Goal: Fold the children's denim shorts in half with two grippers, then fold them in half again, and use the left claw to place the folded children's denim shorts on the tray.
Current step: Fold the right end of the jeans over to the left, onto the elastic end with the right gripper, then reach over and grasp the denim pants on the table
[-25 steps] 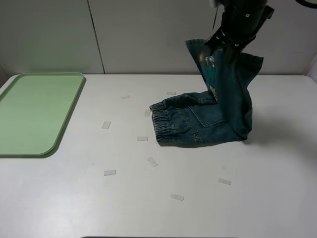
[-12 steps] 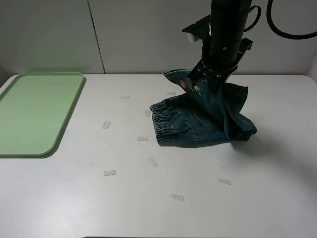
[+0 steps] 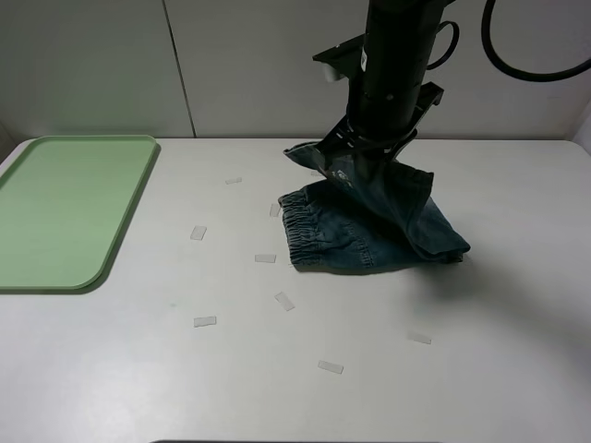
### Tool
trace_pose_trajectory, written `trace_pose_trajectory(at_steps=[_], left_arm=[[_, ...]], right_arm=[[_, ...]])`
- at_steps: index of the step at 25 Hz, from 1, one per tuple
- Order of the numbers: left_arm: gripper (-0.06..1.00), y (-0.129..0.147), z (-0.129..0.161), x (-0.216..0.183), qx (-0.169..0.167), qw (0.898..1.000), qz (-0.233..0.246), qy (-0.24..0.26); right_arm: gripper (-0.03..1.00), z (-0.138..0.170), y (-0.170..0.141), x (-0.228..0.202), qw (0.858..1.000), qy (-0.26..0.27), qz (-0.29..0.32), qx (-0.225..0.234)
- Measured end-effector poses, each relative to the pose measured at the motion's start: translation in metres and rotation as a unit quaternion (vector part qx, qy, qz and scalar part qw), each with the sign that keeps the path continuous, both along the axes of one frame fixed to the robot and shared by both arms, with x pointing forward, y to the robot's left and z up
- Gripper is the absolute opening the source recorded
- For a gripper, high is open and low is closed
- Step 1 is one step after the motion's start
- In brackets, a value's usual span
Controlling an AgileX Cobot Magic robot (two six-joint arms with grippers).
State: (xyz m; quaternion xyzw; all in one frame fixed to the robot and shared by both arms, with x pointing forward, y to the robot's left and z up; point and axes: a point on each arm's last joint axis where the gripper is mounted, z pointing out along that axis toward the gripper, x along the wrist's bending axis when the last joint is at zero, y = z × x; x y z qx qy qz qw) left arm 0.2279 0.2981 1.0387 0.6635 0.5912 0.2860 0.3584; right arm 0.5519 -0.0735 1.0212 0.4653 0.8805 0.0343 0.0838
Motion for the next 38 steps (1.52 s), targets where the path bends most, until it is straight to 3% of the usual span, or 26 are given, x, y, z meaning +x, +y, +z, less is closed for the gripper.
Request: trace_pose_trajectory(at_steps=[2, 6, 17, 22, 27, 28, 38], left_arm=[[0.95, 0.000, 0.000, 0.000, 0.000, 1.000, 0.000, 0.000], [0.95, 0.000, 0.000, 0.000, 0.000, 1.000, 0.000, 0.000], [0.95, 0.000, 0.000, 0.000, 0.000, 1.000, 0.000, 0.000], [0.95, 0.000, 0.000, 0.000, 0.000, 1.000, 0.000, 0.000], [0.95, 0.000, 0.000, 0.000, 0.000, 1.000, 0.000, 0.000], [0.95, 0.000, 0.000, 0.000, 0.000, 1.000, 0.000, 0.000], [0.95, 0.000, 0.000, 0.000, 0.000, 1.000, 0.000, 0.000]], right_arm=[[0.57, 0.000, 0.007, -0.003, 1.000, -0.004, -0.011, 0.014], [0.68, 0.000, 0.017, -0.009, 1.000, -0.009, -0.015, 0.024], [0.69, 0.000, 0.012, -0.012, 1.000, 0.003, -0.005, -0.012], [0.69, 0.013, 0.008, -0.016, 1.000, -0.011, 0.001, -0.005], [0.69, 0.052, -0.002, -0.029, 0.998, -0.046, 0.000, 0.034], [0.69, 0.071, -0.007, -0.038, 0.997, -0.061, -0.001, 0.056], [0.69, 0.150, -0.040, -0.086, 0.979, -0.131, -0.001, 0.158]])
